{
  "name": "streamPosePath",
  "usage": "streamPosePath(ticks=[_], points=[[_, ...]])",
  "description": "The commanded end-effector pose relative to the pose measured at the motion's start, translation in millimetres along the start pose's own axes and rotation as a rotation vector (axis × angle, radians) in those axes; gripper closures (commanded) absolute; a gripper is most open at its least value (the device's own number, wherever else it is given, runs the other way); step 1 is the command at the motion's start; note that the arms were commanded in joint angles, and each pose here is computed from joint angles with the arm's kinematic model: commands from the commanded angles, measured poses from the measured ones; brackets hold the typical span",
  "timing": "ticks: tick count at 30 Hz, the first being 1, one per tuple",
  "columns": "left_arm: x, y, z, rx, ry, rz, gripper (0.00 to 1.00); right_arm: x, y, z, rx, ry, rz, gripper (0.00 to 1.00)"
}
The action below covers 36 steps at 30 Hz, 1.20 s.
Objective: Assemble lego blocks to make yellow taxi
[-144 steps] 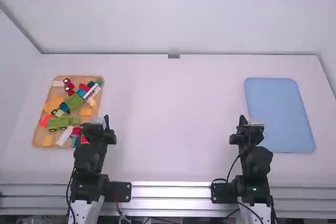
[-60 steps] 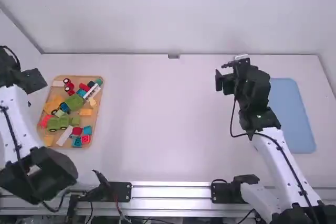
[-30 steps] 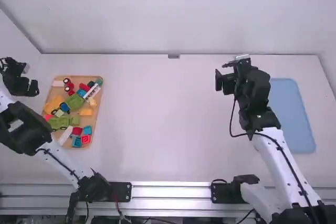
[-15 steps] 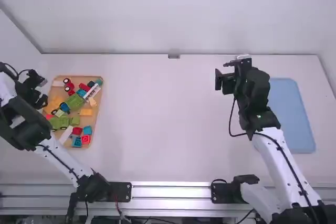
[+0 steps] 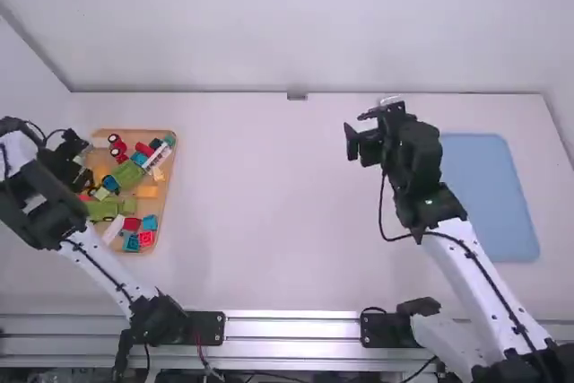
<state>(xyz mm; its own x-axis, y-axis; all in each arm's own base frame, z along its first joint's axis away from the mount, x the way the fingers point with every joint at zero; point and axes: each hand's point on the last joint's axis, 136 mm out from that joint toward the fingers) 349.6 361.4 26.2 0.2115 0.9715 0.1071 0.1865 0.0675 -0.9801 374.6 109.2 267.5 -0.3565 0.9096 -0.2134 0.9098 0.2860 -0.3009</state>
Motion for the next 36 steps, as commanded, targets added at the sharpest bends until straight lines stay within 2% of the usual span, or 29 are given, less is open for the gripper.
streamPosePath(ticks=[1, 3, 5, 11, 13, 16, 20, 26, 30, 33, 36], points=[[-5.2, 12.7, 3.3, 0.018, 0.019, 0.024, 0.02, -8.2, -2.0, -18.0, -0.036, 0.001, 0.03, 0.01], [-5.6, 13.3, 2.9, 0.014, 0.018, 0.027, 0.04, -8.2, -2.1, -18.3, -0.037, 0.0, 0.03, 0.01], [-8.9, 13.3, -0.7, -0.005, 0.018, 0.044, 0.14, -7.8, -2.0, -18.5, -0.037, 0.0, 0.029, 0.01], [-11.4, 15.5, 2.2, 0.004, 0.017, 0.051, 0.26, -7.1, -2.0, -18.4, -0.037, 0.0, 0.027, 0.02], [-12.7, 16.4, 2.5, 0.004, 0.024, 0.056, 0.25, -7.8, -2.0, -18.3, -0.037, 0.001, 0.029, 0.01], [-15.2, 18.6, 1.8, 0.009, 0.03, 0.058, 0.15, -7.7, -2.0, -18.0, -0.036, 0.001, 0.029, 0.01], [-17.5, 23.4, 1.9, 0.002, 0.136, 0.061, 0.11, -7.7, -1.9, -17.6, -0.034, 0.0, 0.029, 0.02], [-10.2, 28.9, -2.1, 0.008, 0.155, 0.012, 0.16, -8.4, -2.1, -21.7, -0.051, 0.008, 0.032, 0.02], [-17.9, 29.4, -5.8, 0.015, 0.231, 0.03, 0.09, -9.6, -2.5, -26.1, -0.069, 0.029, 0.035, 0.01], [-18.6, 29.5, -10.3, 0.012, 0.25, 0.024, 0.12, -9.5, -2.6, -29.0, -0.081, 0.028, 0.036, 0.01], [-16.5, 30.0, -11.3, 0.071, 0.276, -0.014, 0.18, -10.5, -2.8, -30.4, -0.087, 0.028, 0.039, 0.01]])
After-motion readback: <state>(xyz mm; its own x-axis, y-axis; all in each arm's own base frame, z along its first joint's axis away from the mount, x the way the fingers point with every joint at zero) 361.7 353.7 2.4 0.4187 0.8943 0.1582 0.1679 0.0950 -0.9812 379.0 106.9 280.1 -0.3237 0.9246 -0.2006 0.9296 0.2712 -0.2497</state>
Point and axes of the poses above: each hand's point on the last joint's axis, 136 mm out from that joint toward the fingers, its own y axis out along the fingers, its own x axis along the line the jaws close on, z = x × y, and after that the axes turned 9 degrees about -y, right-handed
